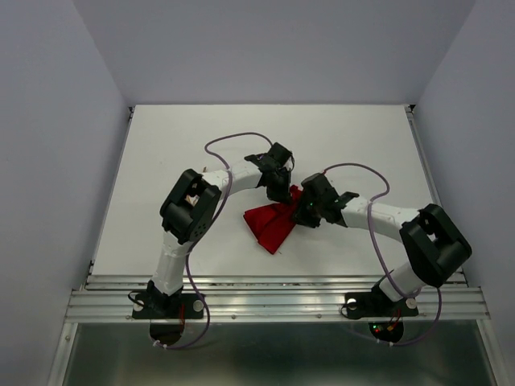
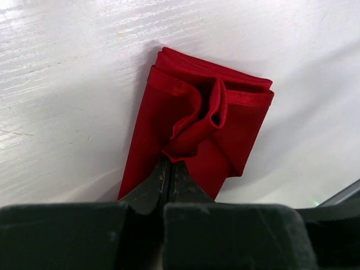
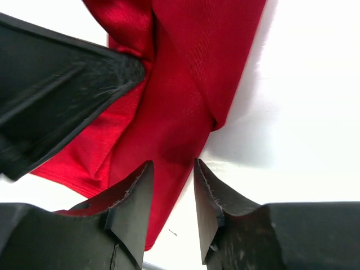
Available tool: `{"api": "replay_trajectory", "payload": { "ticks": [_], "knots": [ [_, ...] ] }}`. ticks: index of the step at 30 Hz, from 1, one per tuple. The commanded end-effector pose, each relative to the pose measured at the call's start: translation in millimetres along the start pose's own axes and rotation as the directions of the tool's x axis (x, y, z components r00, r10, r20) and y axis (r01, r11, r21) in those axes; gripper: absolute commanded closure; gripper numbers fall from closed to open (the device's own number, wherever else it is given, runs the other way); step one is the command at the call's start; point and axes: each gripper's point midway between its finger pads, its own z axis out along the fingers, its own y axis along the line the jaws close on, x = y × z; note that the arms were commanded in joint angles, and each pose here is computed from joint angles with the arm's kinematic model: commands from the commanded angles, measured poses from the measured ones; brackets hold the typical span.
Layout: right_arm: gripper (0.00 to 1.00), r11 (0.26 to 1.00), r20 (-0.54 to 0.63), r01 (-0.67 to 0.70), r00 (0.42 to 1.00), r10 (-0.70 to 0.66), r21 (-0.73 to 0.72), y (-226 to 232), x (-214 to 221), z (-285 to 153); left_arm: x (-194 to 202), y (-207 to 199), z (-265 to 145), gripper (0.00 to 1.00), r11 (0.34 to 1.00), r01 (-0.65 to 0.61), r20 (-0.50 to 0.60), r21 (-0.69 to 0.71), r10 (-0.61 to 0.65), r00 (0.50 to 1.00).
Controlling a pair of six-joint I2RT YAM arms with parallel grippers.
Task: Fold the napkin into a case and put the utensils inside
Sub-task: Fold the 2/3-rectangle-folded napkin at the center of the board.
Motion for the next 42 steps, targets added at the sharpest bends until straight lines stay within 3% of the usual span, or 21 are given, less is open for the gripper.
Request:
{"api": "replay_trajectory", "payload": {
  "ticks": [1,7,16,32,38,42],
  "knots": [
    [0.59,1.000,0.141,0.017,0.990,-0.016,-0.009,10,-41,-31,-7,-2,-6,1.00,0.996,-0.086,0.007,-0.019,0.086,0.996],
    [0.63,0.999,0.187,-0.040,0.982,0.038,0.007,-13,-72,-41,-3,0,-1,1.00,0.995,-0.101,-0.006,-0.011,0.101,0.995],
    [0.94,0.999,0.157,0.034,0.987,-0.033,-0.001,-3,-106,-25,-1,1,-1,1.00,0.995,-0.099,-0.012,-0.007,0.099,0.995],
    [0.96,0.994,0.054,0.067,0.997,-0.062,-0.084,10,-91,14,-11,-8,-7,1.00,0.995,-0.099,0.010,0.016,0.099,0.995],
    [0.99,0.999,0.035,0.016,0.999,-0.017,0.036,-16,-84,31,-14,-16,-13,1.00,0.993,-0.104,0.028,0.050,0.103,0.994],
    [0.99,0.996,0.023,-0.007,1.000,0.005,0.086,-28,-80,36,-17,-23,-18,0.87,0.991,-0.112,0.046,0.077,0.109,0.993]
  ]
}}
